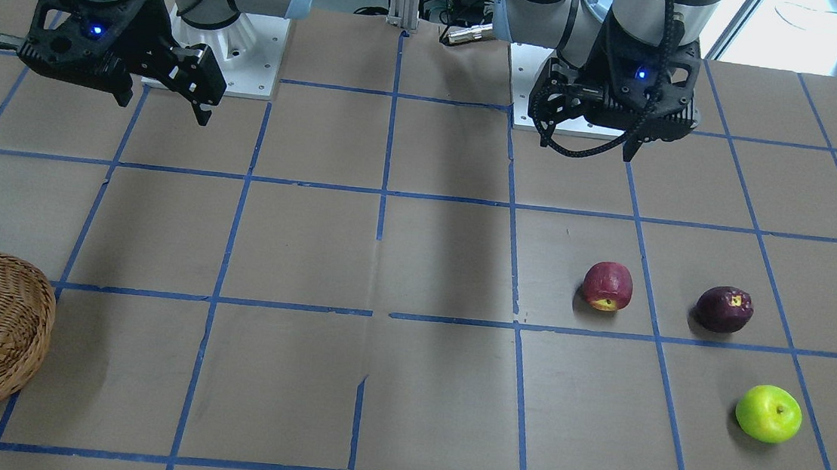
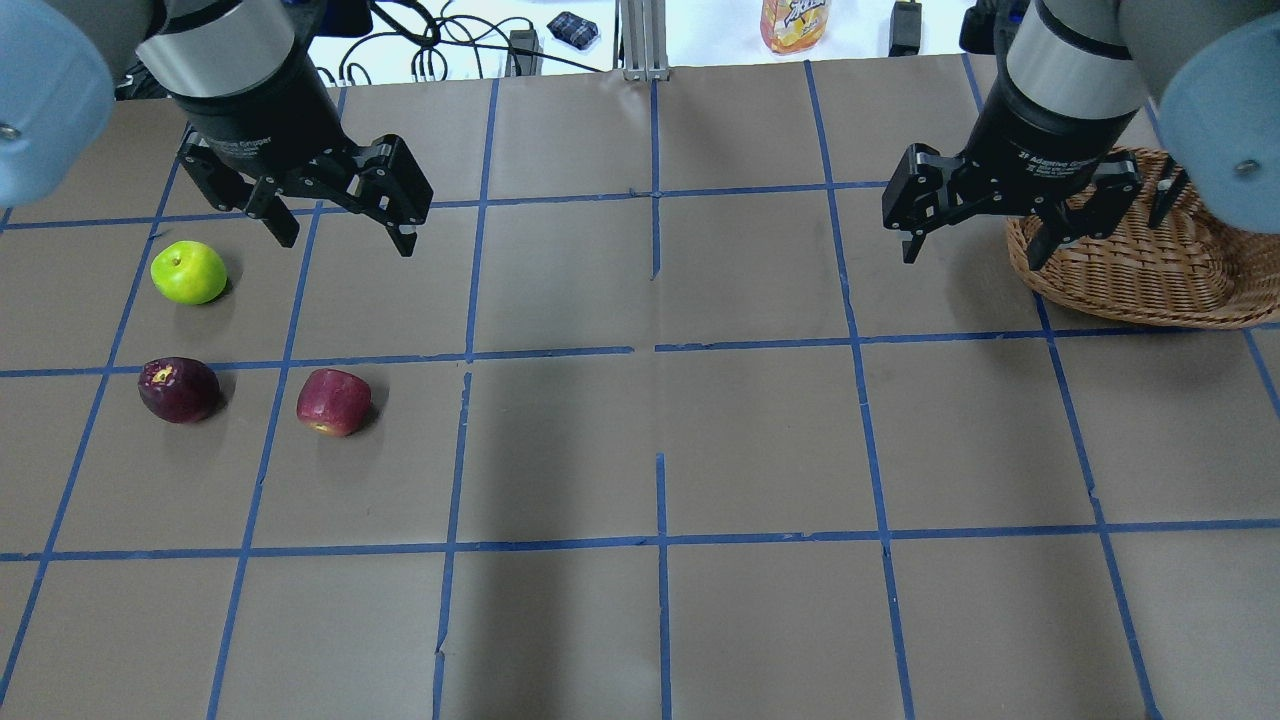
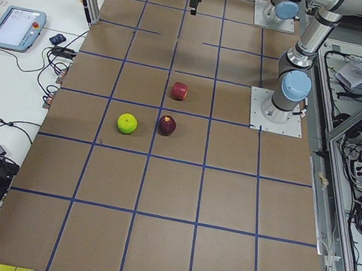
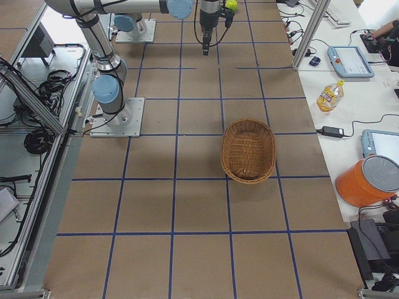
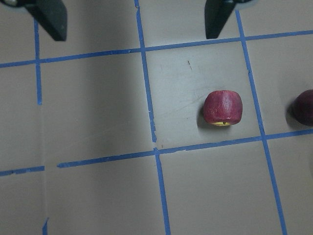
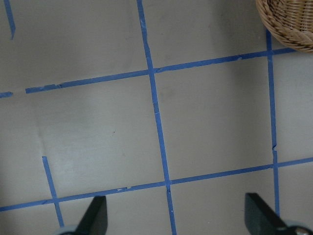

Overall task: Put all apples into basket
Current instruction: 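Move the left gripper down toward the red apple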

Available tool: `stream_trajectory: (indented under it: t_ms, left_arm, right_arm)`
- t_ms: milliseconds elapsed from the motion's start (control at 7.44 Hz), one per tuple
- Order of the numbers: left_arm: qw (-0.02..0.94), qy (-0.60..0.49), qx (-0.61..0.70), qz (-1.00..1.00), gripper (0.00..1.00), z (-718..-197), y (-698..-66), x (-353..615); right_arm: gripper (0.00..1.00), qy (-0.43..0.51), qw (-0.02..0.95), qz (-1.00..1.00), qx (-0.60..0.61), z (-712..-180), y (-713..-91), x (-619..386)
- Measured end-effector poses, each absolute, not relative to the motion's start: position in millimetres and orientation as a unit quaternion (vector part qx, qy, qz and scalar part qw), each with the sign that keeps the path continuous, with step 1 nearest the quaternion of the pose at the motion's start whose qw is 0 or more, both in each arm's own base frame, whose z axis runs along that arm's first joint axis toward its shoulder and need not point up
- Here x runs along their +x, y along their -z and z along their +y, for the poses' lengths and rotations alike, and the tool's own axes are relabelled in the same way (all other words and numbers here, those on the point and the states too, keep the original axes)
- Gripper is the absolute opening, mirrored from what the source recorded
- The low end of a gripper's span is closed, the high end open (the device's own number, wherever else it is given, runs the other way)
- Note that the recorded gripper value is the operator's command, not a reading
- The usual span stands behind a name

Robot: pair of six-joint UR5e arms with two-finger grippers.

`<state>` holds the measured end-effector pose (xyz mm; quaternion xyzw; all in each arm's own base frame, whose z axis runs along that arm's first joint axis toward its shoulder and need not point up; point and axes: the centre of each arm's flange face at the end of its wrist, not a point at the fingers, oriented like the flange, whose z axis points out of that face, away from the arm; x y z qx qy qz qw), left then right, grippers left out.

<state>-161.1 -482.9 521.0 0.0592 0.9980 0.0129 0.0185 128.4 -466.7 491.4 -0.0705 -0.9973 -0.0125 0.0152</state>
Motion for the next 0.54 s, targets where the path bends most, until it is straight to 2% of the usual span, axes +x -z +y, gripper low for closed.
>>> stream_trajectory:
  t_ms: [538]
  left_arm:
    - [0.016,-0.032,0.043,0.998,1.0,-495,-498,-138]
  right_arm:
    - [1.0,0.014,0.017,-0.997,-0.07,-467,-490,128]
